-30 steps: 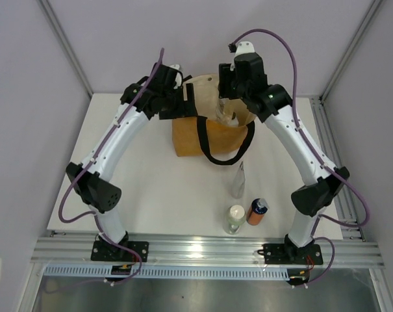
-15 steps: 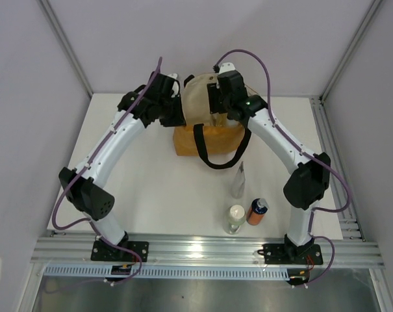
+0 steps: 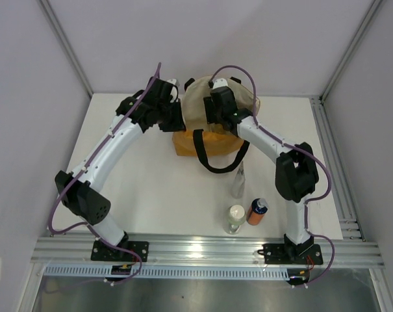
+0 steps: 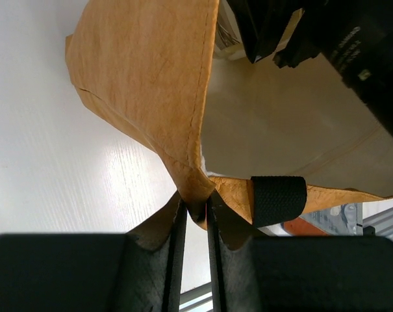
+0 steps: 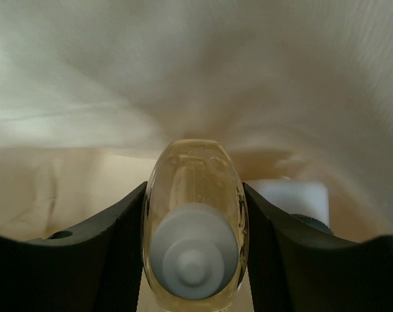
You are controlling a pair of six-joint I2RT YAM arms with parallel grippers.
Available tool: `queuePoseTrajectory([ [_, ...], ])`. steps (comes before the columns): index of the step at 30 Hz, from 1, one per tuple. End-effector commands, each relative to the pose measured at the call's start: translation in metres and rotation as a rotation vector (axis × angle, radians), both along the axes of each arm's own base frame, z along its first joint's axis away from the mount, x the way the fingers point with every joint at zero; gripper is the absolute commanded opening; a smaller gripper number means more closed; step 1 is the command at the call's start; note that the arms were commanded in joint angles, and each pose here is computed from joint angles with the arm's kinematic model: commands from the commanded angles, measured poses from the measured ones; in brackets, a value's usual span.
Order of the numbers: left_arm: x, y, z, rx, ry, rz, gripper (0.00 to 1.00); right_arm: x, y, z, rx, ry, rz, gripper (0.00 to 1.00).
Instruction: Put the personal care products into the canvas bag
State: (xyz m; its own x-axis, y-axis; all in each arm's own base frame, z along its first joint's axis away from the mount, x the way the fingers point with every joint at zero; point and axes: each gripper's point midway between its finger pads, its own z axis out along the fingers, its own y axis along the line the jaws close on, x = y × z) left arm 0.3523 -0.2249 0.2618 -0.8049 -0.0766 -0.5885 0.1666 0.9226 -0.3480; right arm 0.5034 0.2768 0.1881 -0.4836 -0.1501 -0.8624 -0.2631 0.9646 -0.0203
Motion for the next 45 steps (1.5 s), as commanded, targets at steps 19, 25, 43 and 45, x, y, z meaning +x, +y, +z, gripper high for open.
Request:
queuePoseTrajectory([
  [19, 0.001, 0.011, 0.020, 0.009, -0.040, 0.019, 0.54, 0.021, -0.025, 0.038, 0.074, -0.125, -0.108, 0.67],
  [25, 0.002, 0.012, 0.023, 0.010, -0.045, 0.026, 0.61, 0.019, -0.019, 0.064, 0.096, -0.140, -0.076, 0.75],
  [43, 0.000, 0.018, 0.057, -0.011, -0.118, 0.036, 0.99, -0.120, -0.088, 0.251, 0.242, -0.282, -0.143, 0.78],
  [45, 0.000, 0.019, 0.059, -0.010, -0.125, 0.036, 0.99, -0.146, -0.090, 0.223, 0.202, -0.204, -0.136, 0.78],
])
